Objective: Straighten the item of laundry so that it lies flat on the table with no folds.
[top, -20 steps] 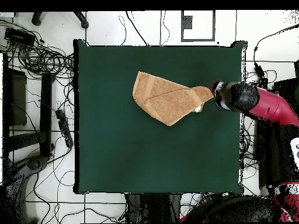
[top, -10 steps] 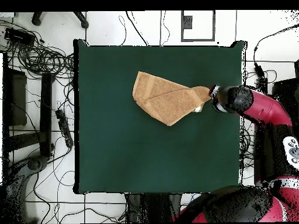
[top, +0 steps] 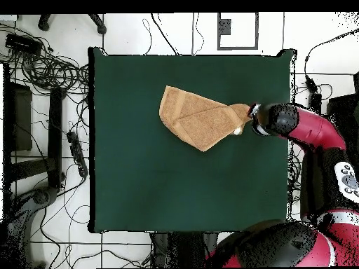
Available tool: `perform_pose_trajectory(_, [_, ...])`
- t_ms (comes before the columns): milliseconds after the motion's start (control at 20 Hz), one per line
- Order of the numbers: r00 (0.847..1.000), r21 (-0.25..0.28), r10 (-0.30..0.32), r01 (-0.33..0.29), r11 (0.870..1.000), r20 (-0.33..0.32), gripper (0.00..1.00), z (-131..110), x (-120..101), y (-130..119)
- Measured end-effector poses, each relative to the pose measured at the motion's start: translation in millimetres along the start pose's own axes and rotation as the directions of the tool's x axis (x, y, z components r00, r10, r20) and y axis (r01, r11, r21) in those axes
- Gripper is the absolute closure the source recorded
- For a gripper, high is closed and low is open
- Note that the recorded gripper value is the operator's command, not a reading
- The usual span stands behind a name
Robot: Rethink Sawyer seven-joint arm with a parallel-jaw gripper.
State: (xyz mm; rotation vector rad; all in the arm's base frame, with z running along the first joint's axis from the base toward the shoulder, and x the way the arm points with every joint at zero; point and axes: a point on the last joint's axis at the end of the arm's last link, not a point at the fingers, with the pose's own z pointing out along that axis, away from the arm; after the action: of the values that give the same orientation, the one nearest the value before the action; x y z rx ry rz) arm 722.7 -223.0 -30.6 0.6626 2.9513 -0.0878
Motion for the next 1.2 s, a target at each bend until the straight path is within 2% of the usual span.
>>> perform_pose_trajectory(150, [1.0,-0.001,0.002,-0.002,1.0,0.003,0.0,-2.3,-1.6,-0.2])
perform_pose_trajectory(500, [1.0,-0.007,0.012,-0.012,1.0,0.025,0.0,-26.3,-11.1,0.3])
perform_pose_trajectory(950, [0.995,-0.038,0.055,-0.052,0.998,0.089,0.0,-98.0,-37.4,5.5])
perform_pose_trajectory(1200, [0.992,-0.035,0.056,-0.052,0.998,0.114,0.0,-119.3,-44.8,12.6])
